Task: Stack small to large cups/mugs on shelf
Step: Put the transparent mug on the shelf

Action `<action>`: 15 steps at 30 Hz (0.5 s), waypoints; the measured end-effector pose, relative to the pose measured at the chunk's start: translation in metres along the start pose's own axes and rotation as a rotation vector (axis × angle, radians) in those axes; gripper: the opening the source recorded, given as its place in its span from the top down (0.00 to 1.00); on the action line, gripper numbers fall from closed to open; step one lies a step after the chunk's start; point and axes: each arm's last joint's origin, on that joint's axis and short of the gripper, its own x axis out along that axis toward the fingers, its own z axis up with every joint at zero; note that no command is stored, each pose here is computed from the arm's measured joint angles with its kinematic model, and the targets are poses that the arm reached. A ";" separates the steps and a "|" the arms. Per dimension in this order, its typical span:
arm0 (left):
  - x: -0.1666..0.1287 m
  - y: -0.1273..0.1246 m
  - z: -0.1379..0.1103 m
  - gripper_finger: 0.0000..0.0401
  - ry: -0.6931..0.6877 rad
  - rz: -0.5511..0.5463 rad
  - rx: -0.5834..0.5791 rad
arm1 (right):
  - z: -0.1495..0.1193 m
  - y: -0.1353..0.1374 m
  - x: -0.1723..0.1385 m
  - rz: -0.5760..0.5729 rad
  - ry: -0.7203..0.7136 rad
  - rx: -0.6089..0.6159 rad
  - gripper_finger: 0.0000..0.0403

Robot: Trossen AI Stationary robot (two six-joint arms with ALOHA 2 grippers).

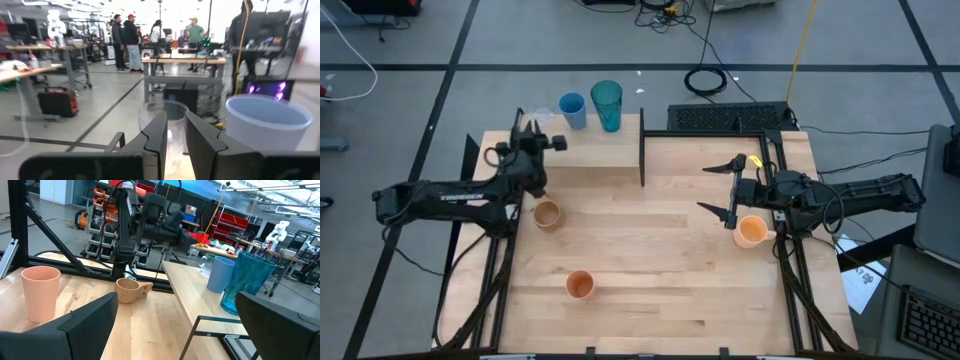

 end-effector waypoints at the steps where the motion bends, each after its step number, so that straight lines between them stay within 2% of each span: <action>1: -0.003 0.002 0.005 0.83 -0.003 -0.007 -0.022 | 0.000 0.000 0.000 0.000 0.000 0.002 0.02; 8: -0.023 0.009 0.049 0.79 0.007 -0.006 -0.085 | -0.001 0.000 0.000 0.001 0.006 0.007 0.02; 11: -0.029 0.010 0.075 0.72 0.043 0.046 -0.059 | -0.001 0.000 0.000 0.001 0.005 0.010 0.02; 15: -0.033 0.011 0.106 0.61 0.049 0.015 -0.008 | -0.001 0.000 0.000 0.001 0.006 0.010 0.02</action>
